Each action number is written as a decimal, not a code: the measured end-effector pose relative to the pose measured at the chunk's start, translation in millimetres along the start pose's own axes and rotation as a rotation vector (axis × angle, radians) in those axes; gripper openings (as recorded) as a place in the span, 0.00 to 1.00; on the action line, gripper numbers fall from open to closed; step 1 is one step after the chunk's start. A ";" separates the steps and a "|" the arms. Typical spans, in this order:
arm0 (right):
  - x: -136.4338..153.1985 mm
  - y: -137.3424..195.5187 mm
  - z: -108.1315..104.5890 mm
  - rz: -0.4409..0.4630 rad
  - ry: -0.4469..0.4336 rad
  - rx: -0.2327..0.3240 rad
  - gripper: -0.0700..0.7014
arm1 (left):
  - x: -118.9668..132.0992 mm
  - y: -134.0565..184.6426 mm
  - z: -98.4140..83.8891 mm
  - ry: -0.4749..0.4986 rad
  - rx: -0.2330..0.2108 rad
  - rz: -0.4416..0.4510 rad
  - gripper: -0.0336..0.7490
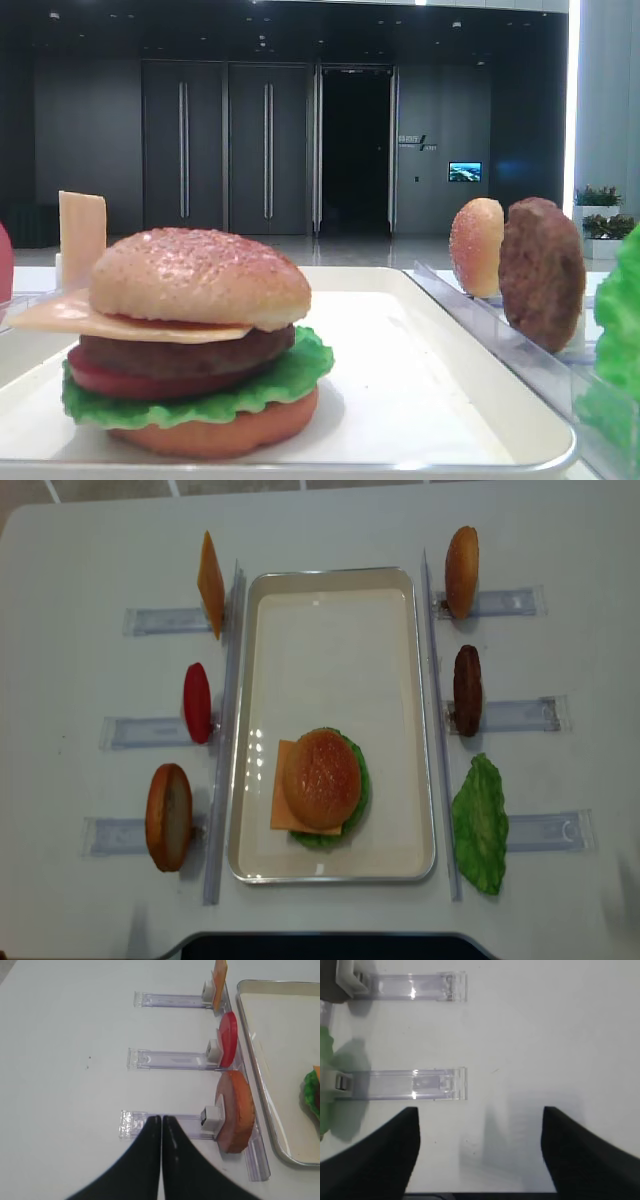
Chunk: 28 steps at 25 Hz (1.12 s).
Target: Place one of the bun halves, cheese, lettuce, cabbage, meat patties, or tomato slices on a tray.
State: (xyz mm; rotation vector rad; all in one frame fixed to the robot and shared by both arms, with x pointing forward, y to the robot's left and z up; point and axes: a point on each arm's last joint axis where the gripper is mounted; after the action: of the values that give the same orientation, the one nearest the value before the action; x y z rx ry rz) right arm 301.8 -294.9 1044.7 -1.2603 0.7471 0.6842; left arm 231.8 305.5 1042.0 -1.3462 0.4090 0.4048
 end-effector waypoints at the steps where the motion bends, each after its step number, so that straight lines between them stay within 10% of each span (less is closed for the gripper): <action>1: -3.6 4.1 -0.2 -0.021 -0.003 0.006 0.76 | 0.0 0.0 0.0 0.000 0.000 0.000 0.04; 14: -43.1 56.2 -3.8 -0.388 -0.059 -0.003 0.76 | 0.0 0.0 0.0 0.000 0.000 0.000 0.04; 28: -43.2 57.6 -4.0 -0.393 -0.063 0.015 0.76 | 0.0 0.0 0.0 0.000 0.000 0.000 0.04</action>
State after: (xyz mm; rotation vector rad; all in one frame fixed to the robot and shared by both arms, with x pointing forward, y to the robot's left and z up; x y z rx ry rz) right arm 229.8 -290.7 1045.9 -1.3172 0.4332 0.3941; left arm 231.8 305.5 1042.0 -1.3462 0.4090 0.4048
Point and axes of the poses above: a point on each arm's last joint axis where the gripper is mounted, x pointing out along that axis toward the gripper, z along the wrist's bending axis when the last joint is at zero, y = z × x, and after that the axes turned 13 degrees about x, right-handed
